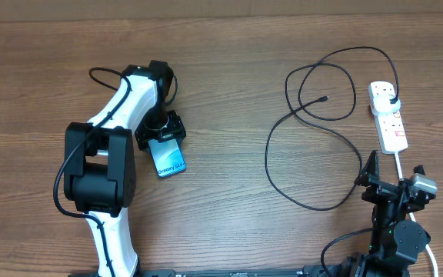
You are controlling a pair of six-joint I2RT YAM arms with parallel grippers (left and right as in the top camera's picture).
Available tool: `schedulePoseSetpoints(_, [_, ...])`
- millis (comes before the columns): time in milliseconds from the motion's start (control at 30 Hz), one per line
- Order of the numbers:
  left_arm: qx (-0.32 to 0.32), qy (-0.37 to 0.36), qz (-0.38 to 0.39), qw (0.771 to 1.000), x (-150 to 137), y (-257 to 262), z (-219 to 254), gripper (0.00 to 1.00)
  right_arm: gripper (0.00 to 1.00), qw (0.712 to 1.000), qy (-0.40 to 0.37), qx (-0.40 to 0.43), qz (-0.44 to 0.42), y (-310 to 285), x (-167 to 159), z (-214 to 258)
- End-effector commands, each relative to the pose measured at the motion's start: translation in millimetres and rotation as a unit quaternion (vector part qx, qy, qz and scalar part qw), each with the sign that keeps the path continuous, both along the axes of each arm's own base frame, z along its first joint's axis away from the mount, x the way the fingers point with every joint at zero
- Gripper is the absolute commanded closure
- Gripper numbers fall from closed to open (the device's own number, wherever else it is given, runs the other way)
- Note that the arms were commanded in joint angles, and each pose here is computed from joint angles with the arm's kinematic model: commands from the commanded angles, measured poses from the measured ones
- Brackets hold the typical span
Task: Plug charger to phone and switch on socket
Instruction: 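Lift the phone with the left gripper and tilt it upright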
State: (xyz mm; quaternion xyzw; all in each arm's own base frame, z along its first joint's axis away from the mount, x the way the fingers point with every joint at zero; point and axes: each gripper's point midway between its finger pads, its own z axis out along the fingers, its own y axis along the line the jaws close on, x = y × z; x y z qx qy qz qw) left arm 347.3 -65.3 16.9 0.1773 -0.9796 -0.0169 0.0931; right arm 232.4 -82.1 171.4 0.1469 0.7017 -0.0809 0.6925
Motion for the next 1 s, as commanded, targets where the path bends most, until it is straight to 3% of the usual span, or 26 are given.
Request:
schedulePoseSetpoints(0, [0.000, -0.010, 0.009, 1.000, 9, 1, 13, 0.53, 0.00, 1.000, -0.002, -0.003, -0.007, -3, -1, -1])
schedulePoseSetpoints(167, [-0.033, 0.010, 0.011, 0.999, 1, -11, 20, 0.54, 0.00, 1.000, -0.002, -0.003, -0.007, -3, -1, -1])
schedulePoseSetpoints(400, [-0.198, 0.046, -0.036, 0.979, -17, -60, 37, 0.53, 0.00, 1.000, -0.002, -0.003, -0.007, -3, -1, -1])
schedulePoseSetpoints(667, [-0.354, 0.067, -0.076, 0.930, -35, -100, 68, 0.51, 0.00, 1.000, -0.002, -0.003, -0.007, -3, -1, -1])
schedulePoseSetpoints(967, [-0.483, 0.060, -0.089, 0.869, -43, -131, 105, 0.51, 0.00, 1.000, -0.002, -0.003, -0.007, -3, -1, -1])
